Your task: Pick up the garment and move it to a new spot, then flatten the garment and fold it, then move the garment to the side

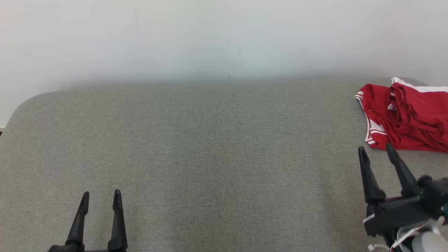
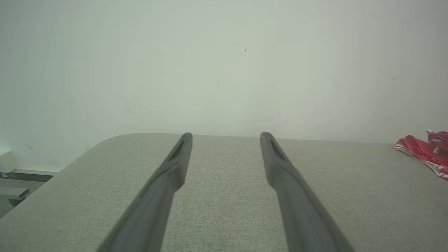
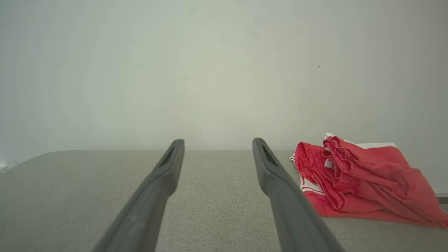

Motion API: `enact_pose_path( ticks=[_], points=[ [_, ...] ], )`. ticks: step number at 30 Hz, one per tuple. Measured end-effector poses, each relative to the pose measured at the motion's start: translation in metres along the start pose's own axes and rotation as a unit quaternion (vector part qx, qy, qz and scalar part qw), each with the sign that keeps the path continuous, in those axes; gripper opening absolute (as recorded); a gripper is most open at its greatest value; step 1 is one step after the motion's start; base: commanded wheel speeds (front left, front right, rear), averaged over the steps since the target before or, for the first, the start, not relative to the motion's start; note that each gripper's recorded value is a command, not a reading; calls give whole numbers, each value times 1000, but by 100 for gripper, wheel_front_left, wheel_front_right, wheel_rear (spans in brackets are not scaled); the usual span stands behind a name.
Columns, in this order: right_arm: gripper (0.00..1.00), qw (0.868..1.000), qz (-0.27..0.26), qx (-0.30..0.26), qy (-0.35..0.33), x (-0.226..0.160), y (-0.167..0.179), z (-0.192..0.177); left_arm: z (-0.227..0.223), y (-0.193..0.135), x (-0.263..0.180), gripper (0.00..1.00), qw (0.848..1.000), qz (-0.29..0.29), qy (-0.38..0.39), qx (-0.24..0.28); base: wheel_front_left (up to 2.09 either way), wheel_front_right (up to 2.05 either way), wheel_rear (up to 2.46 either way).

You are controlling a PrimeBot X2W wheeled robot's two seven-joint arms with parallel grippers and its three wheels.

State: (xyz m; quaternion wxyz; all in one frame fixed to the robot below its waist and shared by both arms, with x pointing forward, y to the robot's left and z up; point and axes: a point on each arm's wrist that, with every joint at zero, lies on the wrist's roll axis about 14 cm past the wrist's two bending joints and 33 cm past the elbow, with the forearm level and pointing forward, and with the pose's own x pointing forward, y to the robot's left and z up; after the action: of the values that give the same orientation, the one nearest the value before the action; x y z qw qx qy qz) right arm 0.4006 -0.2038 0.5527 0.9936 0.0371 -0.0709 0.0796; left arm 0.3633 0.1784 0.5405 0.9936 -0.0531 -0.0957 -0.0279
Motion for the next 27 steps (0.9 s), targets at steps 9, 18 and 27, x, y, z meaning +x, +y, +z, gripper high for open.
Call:
enact_pose_path(
  ticks=[9, 18, 27],
  points=[
    [100, 999, -18, 34, 21, -35, 15, -16, -1, 5, -7, 100, 1000, 8, 4, 0, 0, 0, 0],
    [100, 997, -32, 59, 31, -57, 31, -26, -4, 7, -15, 100, 1000, 10, 10, 1, 0, 0, 0],
    [100, 997, -37, 55, 35, -61, 29, -27, -14, 5, -17, 100, 1000, 6, 27, -3, 0, 0, 0]
  ],
)
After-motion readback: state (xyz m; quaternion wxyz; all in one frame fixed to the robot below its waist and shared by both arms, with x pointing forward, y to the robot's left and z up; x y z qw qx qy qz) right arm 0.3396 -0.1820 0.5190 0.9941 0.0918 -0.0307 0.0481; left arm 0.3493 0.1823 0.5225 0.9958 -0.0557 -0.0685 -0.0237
